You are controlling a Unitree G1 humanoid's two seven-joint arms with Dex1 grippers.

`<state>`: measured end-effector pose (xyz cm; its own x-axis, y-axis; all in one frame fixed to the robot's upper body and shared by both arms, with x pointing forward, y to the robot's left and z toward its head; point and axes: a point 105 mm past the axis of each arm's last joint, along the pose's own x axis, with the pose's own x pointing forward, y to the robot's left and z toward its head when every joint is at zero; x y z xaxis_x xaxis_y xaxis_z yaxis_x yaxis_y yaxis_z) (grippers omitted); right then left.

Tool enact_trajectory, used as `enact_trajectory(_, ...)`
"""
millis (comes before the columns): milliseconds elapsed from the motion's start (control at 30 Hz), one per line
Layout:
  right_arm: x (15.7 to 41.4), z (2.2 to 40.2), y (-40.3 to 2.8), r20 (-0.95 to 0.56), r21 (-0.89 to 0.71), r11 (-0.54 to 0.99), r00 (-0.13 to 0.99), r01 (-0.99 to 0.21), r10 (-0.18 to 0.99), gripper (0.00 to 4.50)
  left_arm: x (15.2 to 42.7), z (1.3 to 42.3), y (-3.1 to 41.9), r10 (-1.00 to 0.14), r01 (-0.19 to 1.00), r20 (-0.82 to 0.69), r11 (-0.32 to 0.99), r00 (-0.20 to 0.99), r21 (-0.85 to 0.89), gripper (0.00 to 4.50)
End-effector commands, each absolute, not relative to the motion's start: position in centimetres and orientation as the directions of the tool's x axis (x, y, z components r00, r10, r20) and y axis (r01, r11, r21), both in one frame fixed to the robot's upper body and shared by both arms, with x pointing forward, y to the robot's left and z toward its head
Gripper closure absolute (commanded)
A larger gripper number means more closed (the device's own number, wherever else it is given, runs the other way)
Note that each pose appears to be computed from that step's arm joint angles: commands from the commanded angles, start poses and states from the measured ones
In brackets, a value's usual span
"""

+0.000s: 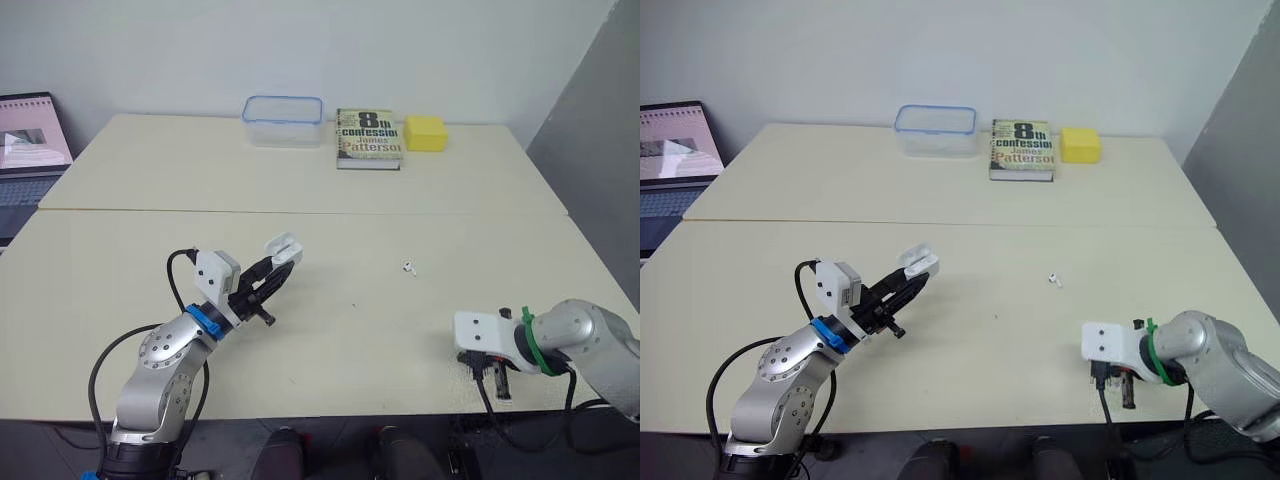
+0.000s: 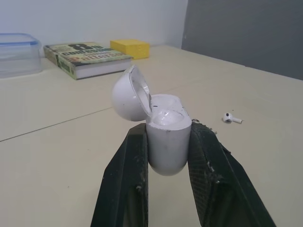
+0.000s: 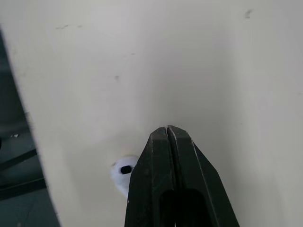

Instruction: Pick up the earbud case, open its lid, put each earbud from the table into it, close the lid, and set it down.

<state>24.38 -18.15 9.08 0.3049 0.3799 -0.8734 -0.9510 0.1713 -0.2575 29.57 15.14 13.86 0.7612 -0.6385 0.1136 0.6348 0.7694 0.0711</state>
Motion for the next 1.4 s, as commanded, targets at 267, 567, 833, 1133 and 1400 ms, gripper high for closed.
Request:
enact_trajectory(267, 23.2, 14.0, -17.2, -0.822, -0.230, 0.119, 0.258, -0.966, 0.507, 2.88, 29.2, 15.0, 14.8, -0.648, 0.640, 0.146, 0.762, 0.748, 0.103, 3.73)
enact_trajectory(567, 23.1, 11.5, -20.5, -0.886, -0.278, 0.160, 0.317, -0.947, 0.338, 0.32, 29.0, 14.9, 14.2, -0.661, 0.655, 0.142, 0.750, 0.737, 0.095, 3.73)
enact_trajectory(833, 23.2, 9.9, -20.7, -0.893, -0.265, 0.141, 0.298, -0.954, 0.336, 0.32, 28.8, 15.1, 14.1, -0.665, 0.658, 0.136, 0.747, 0.734, 0.096, 3.73)
enact_trajectory(1133, 23.0, 9.3, -20.2, -0.900, -0.225, 0.111, 0.250, -0.968, 0.356, 0.32, 28.5, 15.0, 14.1, -0.665, 0.659, 0.128, 0.747, 0.736, 0.092, 3.73)
enact_trajectory(1400, 23.1, 8.8, -20.0, -0.907, -0.207, 0.115, 0.234, -0.972, 0.350, 0.90, 28.5, 14.9, 14.2, -0.665, 0.659, 0.124, 0.747, 0.737, 0.090, 3.73)
